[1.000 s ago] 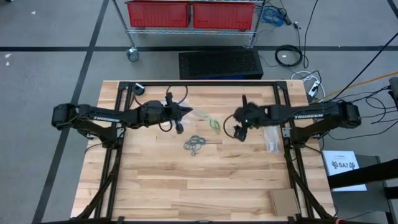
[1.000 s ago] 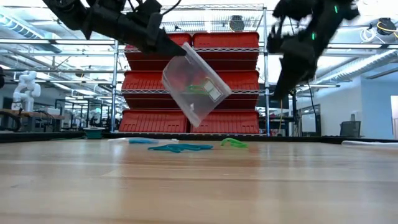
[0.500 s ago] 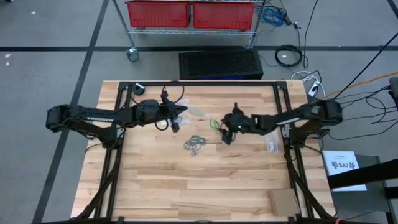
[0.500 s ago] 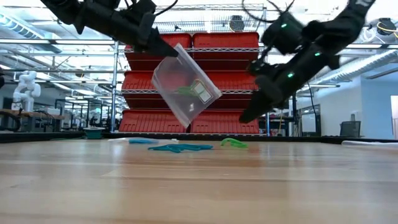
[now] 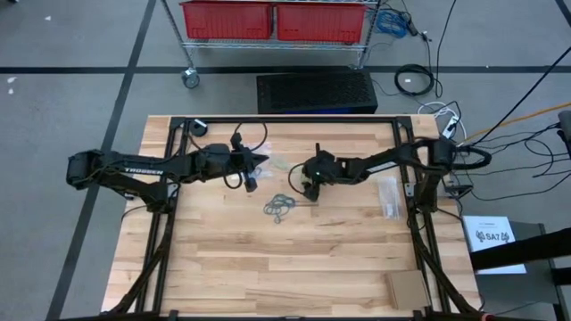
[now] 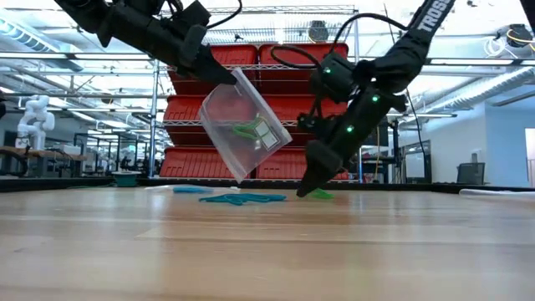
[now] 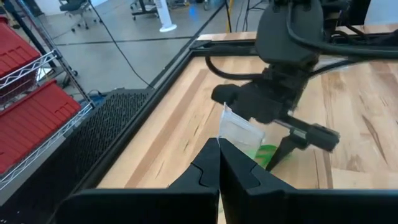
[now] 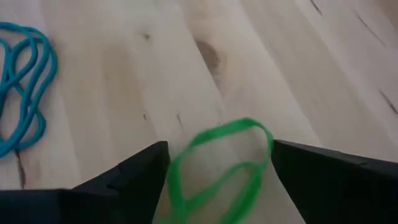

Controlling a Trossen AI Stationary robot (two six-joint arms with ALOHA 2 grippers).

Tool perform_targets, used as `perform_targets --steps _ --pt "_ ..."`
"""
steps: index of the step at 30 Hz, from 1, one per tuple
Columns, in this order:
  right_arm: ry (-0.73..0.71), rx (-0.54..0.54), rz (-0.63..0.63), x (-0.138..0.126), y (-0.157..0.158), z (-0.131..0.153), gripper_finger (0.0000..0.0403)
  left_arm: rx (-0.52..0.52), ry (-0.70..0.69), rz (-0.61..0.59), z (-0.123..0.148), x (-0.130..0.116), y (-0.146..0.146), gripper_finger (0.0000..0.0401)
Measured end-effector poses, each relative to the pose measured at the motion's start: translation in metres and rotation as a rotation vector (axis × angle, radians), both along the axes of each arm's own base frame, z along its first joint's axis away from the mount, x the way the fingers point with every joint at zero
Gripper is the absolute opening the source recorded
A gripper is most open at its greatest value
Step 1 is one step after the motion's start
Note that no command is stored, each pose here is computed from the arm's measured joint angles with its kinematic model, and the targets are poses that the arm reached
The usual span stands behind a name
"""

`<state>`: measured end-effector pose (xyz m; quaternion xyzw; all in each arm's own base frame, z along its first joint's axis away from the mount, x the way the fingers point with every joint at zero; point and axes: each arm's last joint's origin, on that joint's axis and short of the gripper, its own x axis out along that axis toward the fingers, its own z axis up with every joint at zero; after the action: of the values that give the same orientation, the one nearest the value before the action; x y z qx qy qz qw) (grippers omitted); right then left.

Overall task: Sort rubber bands
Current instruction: Put the green rubber band into the transparent zip bag

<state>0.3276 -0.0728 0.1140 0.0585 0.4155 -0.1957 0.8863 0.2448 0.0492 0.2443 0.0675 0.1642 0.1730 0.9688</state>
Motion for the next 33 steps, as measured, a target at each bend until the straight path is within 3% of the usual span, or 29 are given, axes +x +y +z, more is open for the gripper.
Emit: perform_targets --steps 5,13,19,27,33 --pt "-0.006 -0.032 0.033 0.006 0.002 0.007 0.0229 0.000 0.002 0.000 0.000 0.000 0.000 0.0000" --pt "0.035 0.005 0.083 0.005 0.003 0.008 0.0016 -0.003 0.004 -0.007 0.000 0.000 0.000 0.0000" --pt "-0.003 0.007 0.122 0.003 0.017 0.027 0.0003 -0.004 0.003 -0.010 0.000 0.000 0.000 0.0000" --pt "-0.196 -0.040 0.192 -0.010 0.047 0.093 0.0001 -0.004 0.003 -0.014 0.000 0.000 -0.001 0.0000" --pt "-0.317 -0.238 0.124 -0.015 0.059 0.142 0.0000 -0.048 -0.016 -0.075 0.000 0.001 -0.003 0.0000"
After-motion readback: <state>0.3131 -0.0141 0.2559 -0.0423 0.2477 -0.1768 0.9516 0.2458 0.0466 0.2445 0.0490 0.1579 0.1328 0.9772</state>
